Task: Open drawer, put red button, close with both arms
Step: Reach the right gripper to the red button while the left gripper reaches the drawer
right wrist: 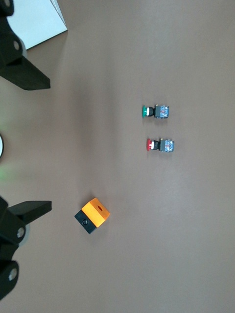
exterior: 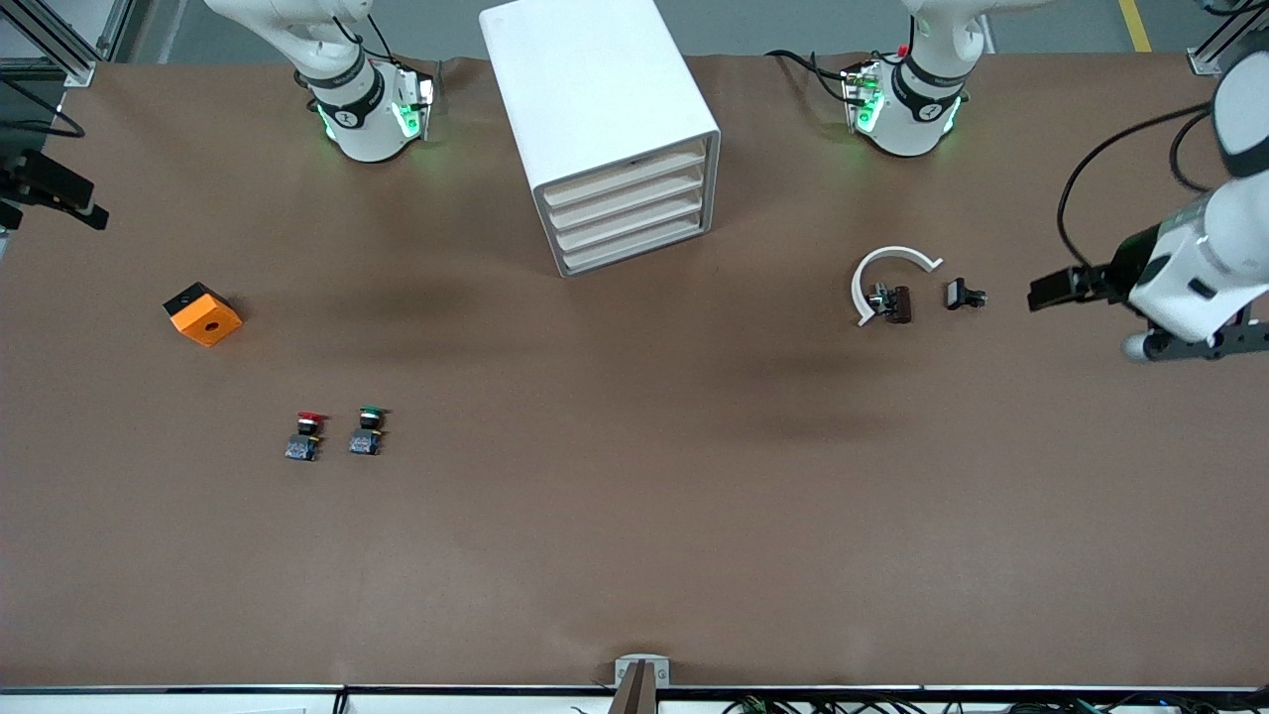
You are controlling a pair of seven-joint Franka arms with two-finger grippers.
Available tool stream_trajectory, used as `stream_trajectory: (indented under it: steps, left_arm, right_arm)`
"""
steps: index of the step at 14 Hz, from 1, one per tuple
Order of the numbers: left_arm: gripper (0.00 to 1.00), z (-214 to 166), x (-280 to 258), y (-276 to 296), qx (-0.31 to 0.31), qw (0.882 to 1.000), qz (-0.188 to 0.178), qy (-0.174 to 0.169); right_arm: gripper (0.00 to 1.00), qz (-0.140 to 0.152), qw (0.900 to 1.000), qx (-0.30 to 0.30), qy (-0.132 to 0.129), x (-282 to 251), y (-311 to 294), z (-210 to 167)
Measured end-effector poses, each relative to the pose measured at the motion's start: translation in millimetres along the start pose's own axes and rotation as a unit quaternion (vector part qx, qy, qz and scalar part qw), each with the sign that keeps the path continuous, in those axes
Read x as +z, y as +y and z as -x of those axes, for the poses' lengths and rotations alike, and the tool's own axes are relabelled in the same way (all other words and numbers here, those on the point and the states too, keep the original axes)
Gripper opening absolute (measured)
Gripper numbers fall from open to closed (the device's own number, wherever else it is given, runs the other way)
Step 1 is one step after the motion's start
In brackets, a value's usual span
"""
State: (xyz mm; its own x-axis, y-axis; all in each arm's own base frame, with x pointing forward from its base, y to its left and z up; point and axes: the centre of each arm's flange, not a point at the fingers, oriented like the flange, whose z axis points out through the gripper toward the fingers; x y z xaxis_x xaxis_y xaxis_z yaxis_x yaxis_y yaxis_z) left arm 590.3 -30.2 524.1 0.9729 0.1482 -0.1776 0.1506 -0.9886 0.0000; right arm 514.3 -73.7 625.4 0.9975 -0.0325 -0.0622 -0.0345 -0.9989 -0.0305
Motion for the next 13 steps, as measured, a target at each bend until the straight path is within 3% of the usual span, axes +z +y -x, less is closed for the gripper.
stream_trajectory:
  steps: [5,7,10,13]
  left_arm:
    - [1.00,-33,58,80,-0.151,0.988,-0.012,-0.028]
    - [1.00,-43,90,119,-0.212,0.976,-0.020,-0.034]
    - [1.00,-50,140,164,-0.318,0.946,-0.045,-0.053]
    - [1.00,-41,182,206,-0.436,0.894,-0.073,-0.069]
  right_arm:
    - [1.00,0.001,0.998,0.002,-0.062,83,6,-64]
    - [1.00,0.003,0.998,0.007,-0.063,107,12,-82]
    - [1.00,0.005,0.999,0.017,-0.042,128,18,-103]
    - [1.00,-0.009,0.998,0.065,-0.021,180,18,-124]
